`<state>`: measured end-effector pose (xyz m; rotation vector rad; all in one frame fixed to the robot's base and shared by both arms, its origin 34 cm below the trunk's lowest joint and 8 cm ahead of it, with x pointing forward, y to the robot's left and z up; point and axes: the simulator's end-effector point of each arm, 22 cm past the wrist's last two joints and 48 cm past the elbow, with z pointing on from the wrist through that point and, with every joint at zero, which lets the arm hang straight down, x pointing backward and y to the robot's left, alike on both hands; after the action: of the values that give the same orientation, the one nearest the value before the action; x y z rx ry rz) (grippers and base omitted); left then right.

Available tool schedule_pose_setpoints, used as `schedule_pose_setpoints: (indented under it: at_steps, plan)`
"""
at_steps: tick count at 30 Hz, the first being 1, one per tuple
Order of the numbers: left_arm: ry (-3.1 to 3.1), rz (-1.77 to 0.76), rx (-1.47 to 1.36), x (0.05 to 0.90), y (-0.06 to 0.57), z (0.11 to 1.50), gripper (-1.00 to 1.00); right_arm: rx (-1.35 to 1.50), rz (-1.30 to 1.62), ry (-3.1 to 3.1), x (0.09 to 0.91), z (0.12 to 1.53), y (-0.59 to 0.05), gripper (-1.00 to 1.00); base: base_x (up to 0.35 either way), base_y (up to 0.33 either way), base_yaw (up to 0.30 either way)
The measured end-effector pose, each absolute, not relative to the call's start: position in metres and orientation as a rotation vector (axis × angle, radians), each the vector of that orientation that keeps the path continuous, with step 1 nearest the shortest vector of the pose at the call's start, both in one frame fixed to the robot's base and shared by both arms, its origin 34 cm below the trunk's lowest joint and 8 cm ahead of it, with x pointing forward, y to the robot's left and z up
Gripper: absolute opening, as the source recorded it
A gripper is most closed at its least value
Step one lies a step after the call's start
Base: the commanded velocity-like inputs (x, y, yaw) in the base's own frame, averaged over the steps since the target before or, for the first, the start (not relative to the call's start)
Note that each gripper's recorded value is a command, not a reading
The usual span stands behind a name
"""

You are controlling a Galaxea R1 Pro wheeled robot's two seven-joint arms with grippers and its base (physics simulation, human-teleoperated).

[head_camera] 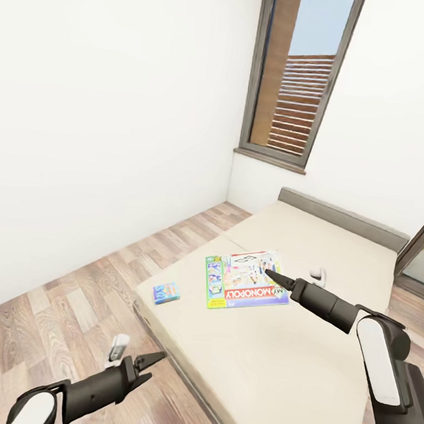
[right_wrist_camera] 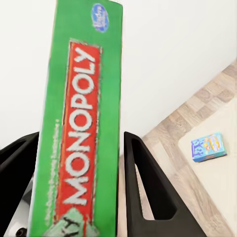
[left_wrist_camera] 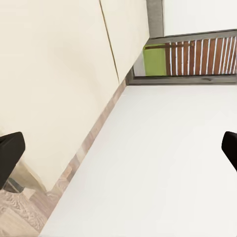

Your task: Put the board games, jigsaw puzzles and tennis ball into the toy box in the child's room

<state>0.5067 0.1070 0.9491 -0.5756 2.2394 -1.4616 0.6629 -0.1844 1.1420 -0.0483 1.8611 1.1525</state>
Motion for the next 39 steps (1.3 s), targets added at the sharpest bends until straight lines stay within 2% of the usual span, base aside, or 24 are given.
schedule_pose_setpoints:
  at_steps: [27, 39]
  plan:
    - [2.259, -1.441, -0.556, 0.5049, 0.1059, 0.9459, 1.0, -0.048, 1.148, 1.852, 0.6633, 1.1434, -0.1867, -1.0, 0.0, 0.323, 0.015]
    - [2.241, -1.461, -0.551, 0.5055, 0.1041, 0.9508, 1.0, -0.046, 1.143, 1.851, 0.6637, 1.1453, -0.1876, -1.0, 0.0, 0.092, 0.214]
